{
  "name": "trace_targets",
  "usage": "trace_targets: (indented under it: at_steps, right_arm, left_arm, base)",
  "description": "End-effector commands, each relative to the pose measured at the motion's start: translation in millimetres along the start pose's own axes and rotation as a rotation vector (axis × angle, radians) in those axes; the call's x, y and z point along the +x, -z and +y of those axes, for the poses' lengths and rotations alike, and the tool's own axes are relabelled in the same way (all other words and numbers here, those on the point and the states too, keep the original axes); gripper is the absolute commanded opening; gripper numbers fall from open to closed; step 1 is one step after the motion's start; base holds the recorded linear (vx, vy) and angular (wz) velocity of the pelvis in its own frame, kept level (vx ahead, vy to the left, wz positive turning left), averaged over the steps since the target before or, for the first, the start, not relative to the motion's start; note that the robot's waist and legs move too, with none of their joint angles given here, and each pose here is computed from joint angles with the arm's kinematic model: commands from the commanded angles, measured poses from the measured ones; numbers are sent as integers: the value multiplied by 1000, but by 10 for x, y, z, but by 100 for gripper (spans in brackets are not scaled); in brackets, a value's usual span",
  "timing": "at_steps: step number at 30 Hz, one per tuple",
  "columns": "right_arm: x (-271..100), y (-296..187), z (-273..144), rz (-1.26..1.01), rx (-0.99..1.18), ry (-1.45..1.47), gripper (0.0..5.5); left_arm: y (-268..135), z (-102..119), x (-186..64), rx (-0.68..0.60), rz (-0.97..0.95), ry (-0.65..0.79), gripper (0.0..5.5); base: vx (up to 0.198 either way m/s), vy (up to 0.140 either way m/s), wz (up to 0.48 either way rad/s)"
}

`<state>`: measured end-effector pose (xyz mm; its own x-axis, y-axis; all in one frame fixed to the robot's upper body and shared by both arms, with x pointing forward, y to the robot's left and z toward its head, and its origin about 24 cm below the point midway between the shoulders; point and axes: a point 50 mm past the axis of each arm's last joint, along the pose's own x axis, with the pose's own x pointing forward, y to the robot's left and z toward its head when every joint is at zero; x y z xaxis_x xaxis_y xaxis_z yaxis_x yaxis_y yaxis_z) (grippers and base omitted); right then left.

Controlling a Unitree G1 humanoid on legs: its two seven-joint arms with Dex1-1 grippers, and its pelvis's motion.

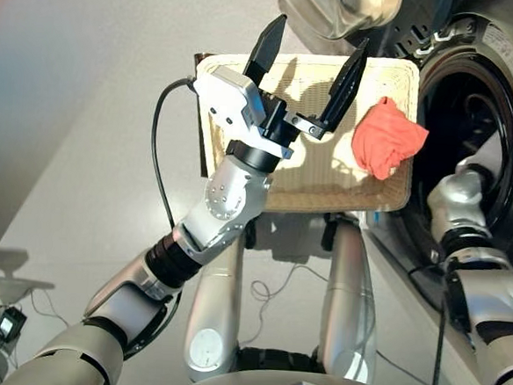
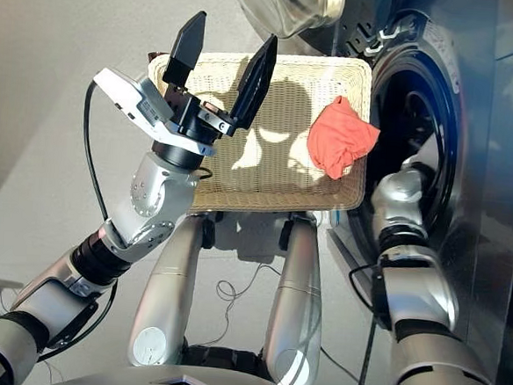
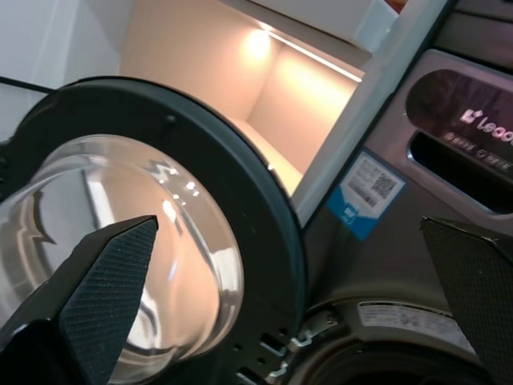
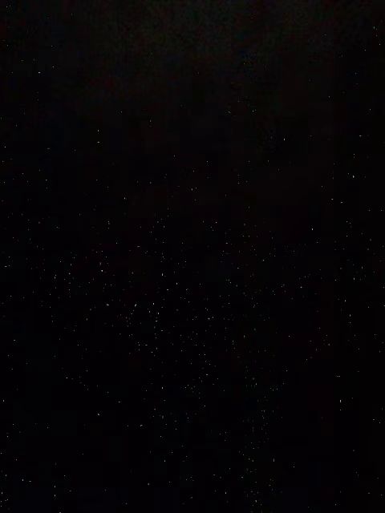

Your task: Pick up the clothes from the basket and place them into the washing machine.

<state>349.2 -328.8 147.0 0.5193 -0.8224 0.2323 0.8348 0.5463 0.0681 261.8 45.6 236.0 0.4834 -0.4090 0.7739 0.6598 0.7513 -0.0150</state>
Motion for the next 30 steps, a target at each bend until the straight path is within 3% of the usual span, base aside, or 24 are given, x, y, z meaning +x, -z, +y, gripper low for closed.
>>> trace_targets:
  at_steps: [1, 9, 10, 11, 23, 25, 30]
  right_arm:
    - [344, -497, -300, -156, 97, 132, 0]
    - [515, -744, -473, -198, 124, 188, 0]
    - [513, -736, -467, -194, 128, 183, 453]
    - [507, -724, -456, -188, 137, 177, 550]
    - [-94, -241, 164, -74, 264, -123, 550]
    - [-460, -88, 391, -69, 239, -349, 550]
    - [-937, 12, 557, -80, 207, -641, 550]
  left_arm:
    - [-342, -141, 90, -41, -180, 85, 550]
    - [-374, -104, 84, -24, -183, 78, 550]
    - [-382, -100, 85, -24, -187, 78, 550]
    - [-390, -99, 89, -23, -189, 78, 550]
    - [-406, -50, 112, -26, -216, 15, 550]
    - [-408, -15, 100, -22, -218, -10, 550]
    - [-389, 52, 48, -16, -199, -49, 550]
  base:
    - [0, 0, 0]
    - [0, 0, 0]
    - [0, 0, 0]
    - [0, 0, 0]
    - [0, 0, 0]
    - [0, 0, 0]
    - [0, 0, 0]
